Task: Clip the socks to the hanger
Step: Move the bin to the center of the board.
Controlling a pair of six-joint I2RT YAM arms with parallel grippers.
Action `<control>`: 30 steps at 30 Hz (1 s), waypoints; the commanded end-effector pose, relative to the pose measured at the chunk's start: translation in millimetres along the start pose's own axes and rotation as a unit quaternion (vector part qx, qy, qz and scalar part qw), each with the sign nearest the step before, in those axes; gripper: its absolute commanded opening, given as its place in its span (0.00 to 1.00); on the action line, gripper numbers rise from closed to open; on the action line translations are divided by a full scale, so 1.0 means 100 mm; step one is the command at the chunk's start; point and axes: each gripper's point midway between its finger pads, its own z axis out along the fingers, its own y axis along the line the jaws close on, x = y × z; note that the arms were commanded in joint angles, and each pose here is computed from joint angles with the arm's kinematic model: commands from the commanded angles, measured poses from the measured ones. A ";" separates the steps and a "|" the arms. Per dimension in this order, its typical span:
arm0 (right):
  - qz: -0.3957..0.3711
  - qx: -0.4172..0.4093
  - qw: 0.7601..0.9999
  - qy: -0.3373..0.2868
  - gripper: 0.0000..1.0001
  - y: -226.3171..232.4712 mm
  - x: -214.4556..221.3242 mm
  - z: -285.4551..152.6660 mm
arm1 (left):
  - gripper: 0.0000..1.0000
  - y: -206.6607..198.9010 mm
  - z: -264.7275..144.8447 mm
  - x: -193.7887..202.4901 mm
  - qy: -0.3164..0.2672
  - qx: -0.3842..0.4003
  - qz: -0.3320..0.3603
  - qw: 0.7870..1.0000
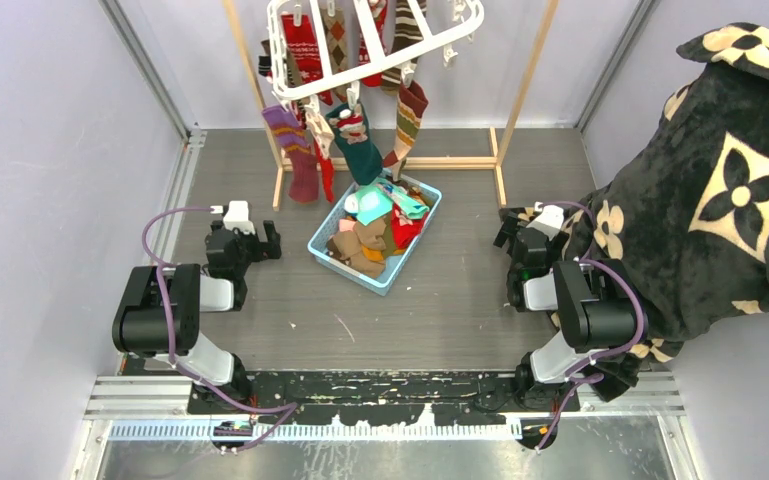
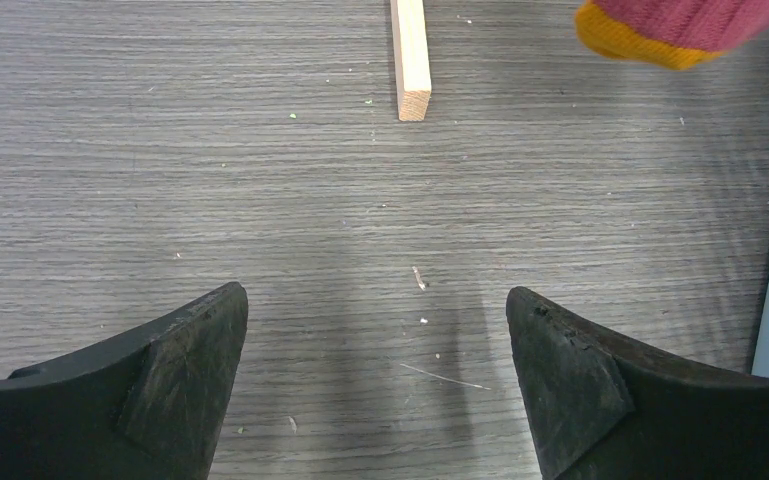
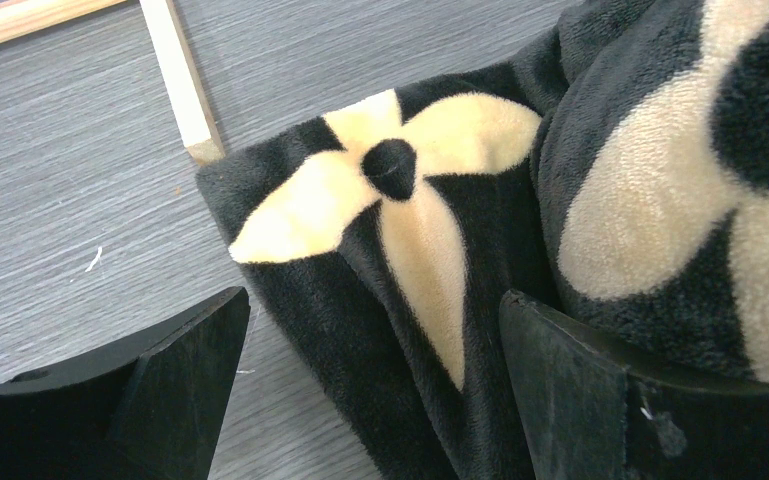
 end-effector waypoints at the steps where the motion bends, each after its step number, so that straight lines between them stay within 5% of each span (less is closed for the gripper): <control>1: 0.020 -0.002 0.999 -0.036 1.00 0.04 -0.25 0.04 | 1.00 -0.02 0.05 -0.26 -0.038 0.005 0.015 0.999; 14: 0.043 0.050 0.998 -0.015 1.00 -0.08 -0.68 -0.15 | 1.00 -0.05 0.05 -0.33 -0.034 0.013 0.019 0.999; 16: 0.090 0.026 0.995 -0.017 1.00 0.01 -0.83 -0.24 | 1.00 -0.03 0.06 -0.39 -0.009 0.008 0.015 1.000; 19: 0.271 0.005 0.962 -0.028 1.00 0.13 -1.04 -0.35 | 1.00 -0.01 0.05 -0.47 0.040 0.005 0.021 0.999; 22: 0.308 -0.105 0.945 0.012 1.00 0.55 -1.16 -0.49 | 1.00 -0.02 -0.03 -0.56 0.062 0.023 0.010 0.998; 26: 0.268 -0.171 0.947 0.045 1.00 0.98 -1.12 -0.63 | 1.00 -0.15 -0.22 -0.69 0.089 0.066 -0.022 0.994; 30: 0.171 -0.203 0.961 0.073 0.83 1.55 -1.04 -0.89 | 1.00 -0.26 -0.35 -0.82 0.108 0.090 -0.037 0.989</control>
